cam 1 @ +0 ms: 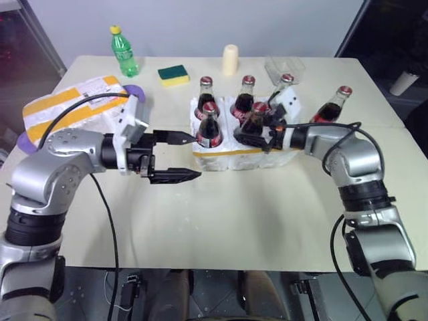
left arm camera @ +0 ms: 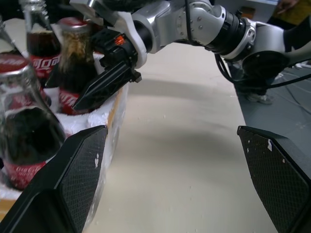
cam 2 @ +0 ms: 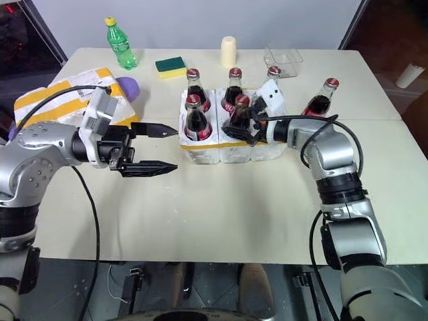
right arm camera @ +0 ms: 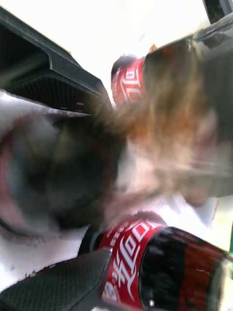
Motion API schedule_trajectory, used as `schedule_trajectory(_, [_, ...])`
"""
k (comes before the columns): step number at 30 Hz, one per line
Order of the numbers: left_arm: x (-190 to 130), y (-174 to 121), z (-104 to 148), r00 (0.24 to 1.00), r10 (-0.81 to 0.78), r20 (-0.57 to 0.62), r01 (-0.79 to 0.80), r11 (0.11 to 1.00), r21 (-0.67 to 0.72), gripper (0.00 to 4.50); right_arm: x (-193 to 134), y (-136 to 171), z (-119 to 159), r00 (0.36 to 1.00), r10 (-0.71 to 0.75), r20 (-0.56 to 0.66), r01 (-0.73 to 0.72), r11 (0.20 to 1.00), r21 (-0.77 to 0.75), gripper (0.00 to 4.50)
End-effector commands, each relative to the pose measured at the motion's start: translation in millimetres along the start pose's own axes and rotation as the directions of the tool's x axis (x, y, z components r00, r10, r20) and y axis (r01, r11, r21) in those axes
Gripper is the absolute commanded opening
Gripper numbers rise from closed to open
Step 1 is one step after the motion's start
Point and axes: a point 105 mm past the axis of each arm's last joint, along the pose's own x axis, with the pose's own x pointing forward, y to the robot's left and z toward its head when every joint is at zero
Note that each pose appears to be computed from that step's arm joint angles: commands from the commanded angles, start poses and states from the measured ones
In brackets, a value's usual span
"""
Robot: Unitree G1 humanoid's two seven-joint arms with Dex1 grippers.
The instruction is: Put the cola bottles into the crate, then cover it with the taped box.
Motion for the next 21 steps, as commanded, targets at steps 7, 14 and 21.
schedule_trajectory(7, [22.7,-4.3,21.8,0.993,-0.059,0.101,0.057,0.998,0.028,4.5,-128.9,-9.2,41.3,0.938,-0.331,0.101,0.336,0.941,-0.038,4.45])
schedule_trajectory(14, [35.9,-1.7,29.2,0.988,-0.048,0.145,0.044,0.998,0.034,4.5,-158.1,-36.3,-11.5,0.813,-0.581,-0.023,0.581,0.814,-0.028,4.45])
schedule_trajectory(21, [35.4,0.0,27.9,0.99,-0.036,0.135,0.03,0.998,0.048,4.5,-140.6,-67.9,-24.8,0.78,-0.625,0.028,0.625,0.781,0.022,4.45])
